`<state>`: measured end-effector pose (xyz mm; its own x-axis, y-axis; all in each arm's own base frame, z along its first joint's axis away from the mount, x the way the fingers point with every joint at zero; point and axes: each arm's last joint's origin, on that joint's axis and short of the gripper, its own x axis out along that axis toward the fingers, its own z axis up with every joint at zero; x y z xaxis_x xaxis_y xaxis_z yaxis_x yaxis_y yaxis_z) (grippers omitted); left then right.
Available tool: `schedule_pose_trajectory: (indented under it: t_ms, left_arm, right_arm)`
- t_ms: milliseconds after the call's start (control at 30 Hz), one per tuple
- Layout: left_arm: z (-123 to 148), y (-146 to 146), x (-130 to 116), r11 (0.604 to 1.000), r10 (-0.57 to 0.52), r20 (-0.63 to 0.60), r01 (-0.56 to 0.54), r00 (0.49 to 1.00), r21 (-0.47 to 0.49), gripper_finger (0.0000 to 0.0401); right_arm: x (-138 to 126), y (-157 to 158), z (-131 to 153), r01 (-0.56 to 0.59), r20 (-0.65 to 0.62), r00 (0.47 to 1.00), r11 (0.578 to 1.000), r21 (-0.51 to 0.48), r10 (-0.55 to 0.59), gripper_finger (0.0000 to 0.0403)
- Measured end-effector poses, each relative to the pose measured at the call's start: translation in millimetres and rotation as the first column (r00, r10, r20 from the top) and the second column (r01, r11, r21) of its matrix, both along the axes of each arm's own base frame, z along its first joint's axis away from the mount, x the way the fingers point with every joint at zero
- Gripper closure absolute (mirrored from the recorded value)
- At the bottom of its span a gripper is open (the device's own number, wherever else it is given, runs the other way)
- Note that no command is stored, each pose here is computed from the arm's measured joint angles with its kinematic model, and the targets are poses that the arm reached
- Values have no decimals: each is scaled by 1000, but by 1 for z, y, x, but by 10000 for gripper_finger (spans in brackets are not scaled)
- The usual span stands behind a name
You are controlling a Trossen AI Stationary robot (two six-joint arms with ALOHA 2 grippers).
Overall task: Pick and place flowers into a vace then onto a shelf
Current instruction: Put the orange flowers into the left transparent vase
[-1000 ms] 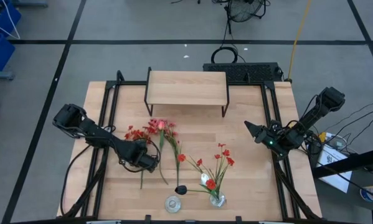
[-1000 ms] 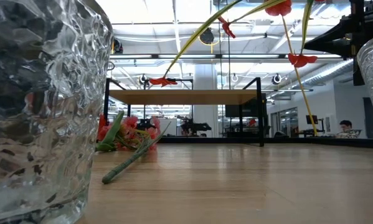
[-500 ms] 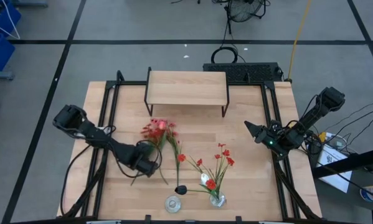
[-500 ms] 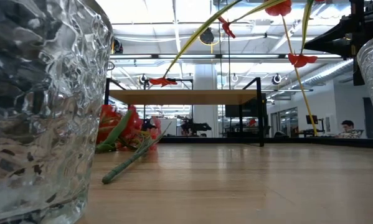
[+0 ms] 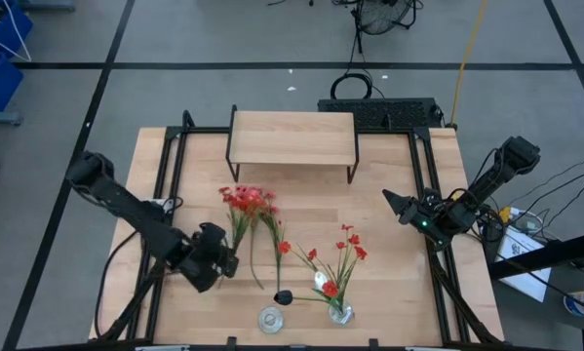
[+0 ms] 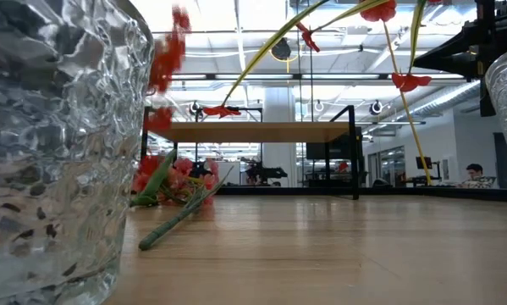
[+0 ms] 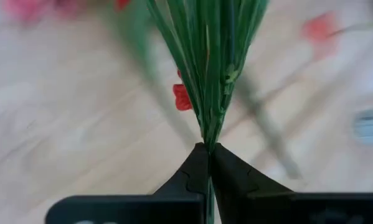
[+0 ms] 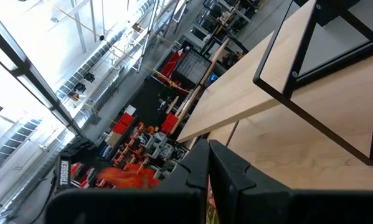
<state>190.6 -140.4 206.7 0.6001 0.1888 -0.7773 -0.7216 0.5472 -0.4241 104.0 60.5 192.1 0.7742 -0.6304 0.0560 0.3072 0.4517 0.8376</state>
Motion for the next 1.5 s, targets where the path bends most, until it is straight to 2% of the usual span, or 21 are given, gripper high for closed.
schedule_pose_trajectory:
  t_ms: [100,200,333,433,533,633,867,1033,1200,1300,1433,1500]
  left_arm:
    - [16,-4,-2,996,-72,132,65,989,53,390]
    - [32,-9,0,989,-133,265,109,955,102,395]
    - [50,-15,10,942,-306,371,223,877,250,385]
    - [62,-18,16,916,-374,440,252,816,312,391]
    - [73,-21,20,889,-435,495,272,753,367,394]
    - [85,-23,23,866,-472,547,246,691,435,385]
    - [95,-25,24,809,-560,560,256,611,529,394]
    - [91,-30,28,778,-599,539,270,593,567,388]
    - [81,-36,35,781,-596,532,279,602,560,391]
    - [73,-41,42,765,-608,515,271,604,584,386]
    - [63,-48,49,759,-614,512,273,601,591,395]
    - [59,-51,53,748,-630,514,279,582,602,392]
  right_arm:
    - [0,0,0,0,0,1000,1000,0,0,398]
    - [0,0,0,0,0,1000,1000,0,0,399]
    - [0,0,0,0,0,1000,1000,0,0,399]
    - [0,0,0,0,0,1000,1000,0,0,399]
    - [0,0,0,0,0,1000,1000,0,0,399]
    - [0,0,0,0,0,1000,1000,0,0,398]
    - [0,0,0,0,0,1000,1000,0,0,399]
    - [0,0,0,0,0,1000,1000,0,0,399]
    - [0,0,0,0,0,1000,1000,0,0,399]
    - [0,0,0,0,0,1000,1000,0,0,399]
    - [0,0,0,0,0,1000,1000,0,0,399]
    - [0,0,0,0,0,1000,1000,0,0,399]
